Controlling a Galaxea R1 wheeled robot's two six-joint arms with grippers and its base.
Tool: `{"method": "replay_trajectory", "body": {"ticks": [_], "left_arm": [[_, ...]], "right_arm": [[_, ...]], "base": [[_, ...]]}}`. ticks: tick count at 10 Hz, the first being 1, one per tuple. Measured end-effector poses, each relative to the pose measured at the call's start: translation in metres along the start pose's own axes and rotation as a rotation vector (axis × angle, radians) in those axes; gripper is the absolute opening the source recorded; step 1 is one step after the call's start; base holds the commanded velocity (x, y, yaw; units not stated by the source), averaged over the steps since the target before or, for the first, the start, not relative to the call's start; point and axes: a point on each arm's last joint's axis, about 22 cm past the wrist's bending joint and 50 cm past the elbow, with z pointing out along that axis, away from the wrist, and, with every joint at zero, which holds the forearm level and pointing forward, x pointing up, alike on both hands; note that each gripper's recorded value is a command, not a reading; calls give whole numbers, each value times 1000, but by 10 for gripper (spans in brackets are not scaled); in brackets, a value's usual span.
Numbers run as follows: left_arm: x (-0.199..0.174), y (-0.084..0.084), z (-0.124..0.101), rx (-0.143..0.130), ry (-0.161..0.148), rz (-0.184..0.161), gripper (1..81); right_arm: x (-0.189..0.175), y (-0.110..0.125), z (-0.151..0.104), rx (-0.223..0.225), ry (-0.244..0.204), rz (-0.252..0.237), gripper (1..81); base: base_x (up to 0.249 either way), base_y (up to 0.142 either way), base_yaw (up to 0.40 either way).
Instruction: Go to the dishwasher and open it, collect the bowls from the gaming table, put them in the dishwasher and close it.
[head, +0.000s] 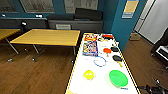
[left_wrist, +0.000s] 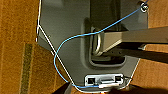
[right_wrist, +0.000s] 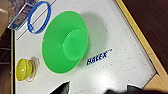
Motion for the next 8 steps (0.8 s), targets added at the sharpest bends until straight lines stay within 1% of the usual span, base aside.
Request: {"method": "replay_trajectory", "body": {"ticks": [1, 2, 3, 5, 6, 7, 8], "left_arm": [[-13, 1, -1, 1, -30, -12, 811], [-19, 2, -1, 1, -45, -18, 811], [-16, 1, 0, 1, -41, -19, 811], [-12, 2, 0, 0, -36, -17, 811], [-13, 2, 0, 0, -37, -17, 811], [-13, 2, 0, 0, -39, -17, 811], [-11, 2, 1, 0, -36, -16, 811]], "right_arm": [[1, 7, 19, -17, -19, 28, 811], [-3, 7, 33, -19, -39, 47, 811], [0, 3, 38, -12, -42, 58, 811], [18, 7, 37, -24, -13, 80, 811], [22, 2, 45, -14, -8, 93, 811], [19, -3, 54, -5, -17, 95, 811], [18, -7, 60, 5, -17, 94, 811]], "base": [[0, 0, 0], [0, 0, 0], [0, 0, 0], [0, 0, 0], [0, 0, 0], [0, 0, 0], [0, 0, 0]]}}
